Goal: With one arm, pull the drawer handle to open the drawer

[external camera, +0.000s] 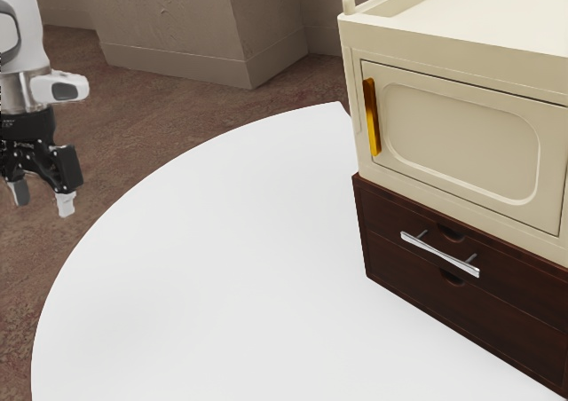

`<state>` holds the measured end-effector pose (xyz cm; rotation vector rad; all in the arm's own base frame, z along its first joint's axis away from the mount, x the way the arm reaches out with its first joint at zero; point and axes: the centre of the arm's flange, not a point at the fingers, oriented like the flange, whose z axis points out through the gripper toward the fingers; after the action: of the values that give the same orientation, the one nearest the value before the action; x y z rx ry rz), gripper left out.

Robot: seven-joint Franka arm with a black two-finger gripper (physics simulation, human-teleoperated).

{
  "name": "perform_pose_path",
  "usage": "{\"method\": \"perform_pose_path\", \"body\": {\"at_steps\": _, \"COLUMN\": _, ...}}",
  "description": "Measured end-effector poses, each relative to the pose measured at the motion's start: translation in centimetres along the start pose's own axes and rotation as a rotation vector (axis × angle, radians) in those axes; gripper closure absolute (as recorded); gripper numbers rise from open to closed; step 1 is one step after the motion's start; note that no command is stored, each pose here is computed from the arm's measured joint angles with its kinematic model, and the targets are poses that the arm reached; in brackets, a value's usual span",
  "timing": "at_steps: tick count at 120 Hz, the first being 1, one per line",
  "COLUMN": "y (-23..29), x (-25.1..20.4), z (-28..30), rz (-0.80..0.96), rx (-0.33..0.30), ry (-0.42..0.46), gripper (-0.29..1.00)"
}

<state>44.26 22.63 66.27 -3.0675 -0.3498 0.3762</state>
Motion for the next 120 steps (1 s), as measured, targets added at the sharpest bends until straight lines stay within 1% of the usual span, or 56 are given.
{"method": "perform_pose_path", "body": {"at_steps": 12, "y": 2.1, "x": 1.9, "z": -1.5, "rz": 0.098, "rx": 0.048, "ry": 0.136, "gripper": 0.0}}
{"method": "perform_pose_path", "body": {"at_steps": 26, "y": 3.3, "x": 2.9, "z": -2.7, "rz": 0.175, "rx": 0.077, "ry": 0.232, "gripper": 0.0}}
{"method": "perform_pose_path", "body": {"at_steps": 38, "y": 2.9, "x": 1.6, "z": -5.6, "rz": 0.208, "rx": 0.093, "ry": 0.331, "gripper": 0.0}}
{"method": "perform_pose_path", "body": {"at_steps": 42, "y": 3.2, "x": 0.4, "z": -8.5, "rz": 0.22, "rx": 0.118, "ry": 0.395, "gripper": 0.0}}
{"method": "perform_pose_path", "body": {"at_steps": 47, "y": 5.0, "x": -0.7, "z": -11.2, "rz": 0.262, "rx": 0.14, "ry": 0.454, "gripper": 0.0}}
{"method": "perform_pose_path", "body": {"at_steps": 54, "y": 8.9, "x": -1.4, "z": -12.9, "rz": 0.346, "rx": 0.16, "ry": 0.493, "gripper": 0.0}}
{"method": "perform_pose_path", "body": {"at_steps": 60, "y": 12.8, "x": -1.7, "z": -13.6, "rz": 0.428, "rx": 0.171, "ry": 0.508, "gripper": 0.0}}
{"method": "perform_pose_path", "body": {"at_steps": 66, "y": 15.7, "x": -1.7, "z": -13.6, "rz": 0.49, "rx": 0.172, "ry": 0.511, "gripper": 0.0}}
{"method": "perform_pose_path", "body": {"at_steps": 86, "y": 24.6, "x": 1.6, "z": -10.4, "rz": 0.657, "rx": 0.204, "ry": 0.455, "gripper": 0.0}}
{"method": "perform_pose_path", "body": {"at_steps": 95, "y": 28.5, "x": 1.8, "z": -9.4, "rz": 0.733, "rx": 0.214, "ry": 0.448, "gripper": 0.0}}
{"method": "perform_pose_path", "body": {"at_steps": 110, "y": 34.2, "x": 1.5, "z": -7.8, "rz": 0.852, "rx": 0.224, "ry": 0.437, "gripper": 0.0}}
{"method": "perform_pose_path", "body": {"at_steps": 120, "y": 36.2, "x": 1.6, "z": -6.8, "rz": 0.905, "rx": 0.23, "ry": 0.431, "gripper": 0.0}}
